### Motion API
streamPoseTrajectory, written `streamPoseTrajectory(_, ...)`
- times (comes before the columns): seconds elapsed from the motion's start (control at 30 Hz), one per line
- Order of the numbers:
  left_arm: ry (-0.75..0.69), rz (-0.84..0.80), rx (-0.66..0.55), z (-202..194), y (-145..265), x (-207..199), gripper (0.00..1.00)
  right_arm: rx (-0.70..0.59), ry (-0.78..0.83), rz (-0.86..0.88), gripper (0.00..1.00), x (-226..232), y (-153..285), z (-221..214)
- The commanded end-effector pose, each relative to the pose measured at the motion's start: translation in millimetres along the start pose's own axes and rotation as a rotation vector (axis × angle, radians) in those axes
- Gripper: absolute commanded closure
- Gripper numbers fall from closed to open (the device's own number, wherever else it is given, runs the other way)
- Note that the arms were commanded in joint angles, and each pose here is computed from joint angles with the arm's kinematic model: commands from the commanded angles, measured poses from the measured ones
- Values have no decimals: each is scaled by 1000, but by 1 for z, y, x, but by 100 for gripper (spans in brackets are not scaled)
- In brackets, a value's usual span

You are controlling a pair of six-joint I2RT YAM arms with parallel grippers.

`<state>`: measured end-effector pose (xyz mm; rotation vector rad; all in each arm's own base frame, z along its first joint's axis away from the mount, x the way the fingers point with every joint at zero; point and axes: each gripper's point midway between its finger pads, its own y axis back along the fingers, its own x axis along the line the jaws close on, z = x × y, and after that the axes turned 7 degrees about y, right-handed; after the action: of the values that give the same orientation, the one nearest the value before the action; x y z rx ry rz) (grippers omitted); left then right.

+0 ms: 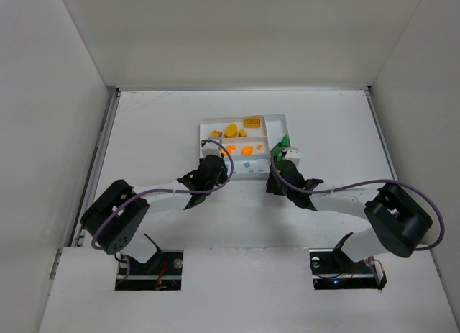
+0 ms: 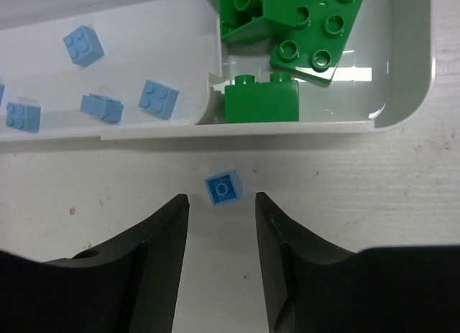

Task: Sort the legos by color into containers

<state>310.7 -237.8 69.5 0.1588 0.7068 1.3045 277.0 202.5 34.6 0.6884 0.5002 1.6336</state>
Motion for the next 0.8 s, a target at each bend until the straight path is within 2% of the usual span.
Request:
streamPoseTrajectory(0.0, 35, -25, -44, 20, -8, -12, 87, -40, 7, 24, 53, 15, -3, 18)
streamPoseTrajectory(0.1, 22, -18, -28, 15, -12, -11, 79, -33, 7, 14, 57, 14, -5, 16)
streamPoseTrajectory(0.27, 24, -19, -53, 21, -3, -10, 58, -18, 15, 1, 63, 12, -8, 12)
streamPoseTrajectory(0.43, 45, -24, -94, 32, 15, -1, 37, -37, 4, -3, 77, 10, -2, 15)
streamPoseTrajectory(0.47, 49, -22, -98, 33, 20, 3, 28, -45, -1, 7, 78, 12, 3, 16)
streamPoseTrajectory(0.53, 53, -20, -104, 33, 28, 9, 0, -55, 3, 26, 78, 16, 12, 19)
streamPoseTrajectory(0.77, 153, 29, -135, 37, 47, 40, 0, -154, -4, 135, 78, 45, 53, 62)
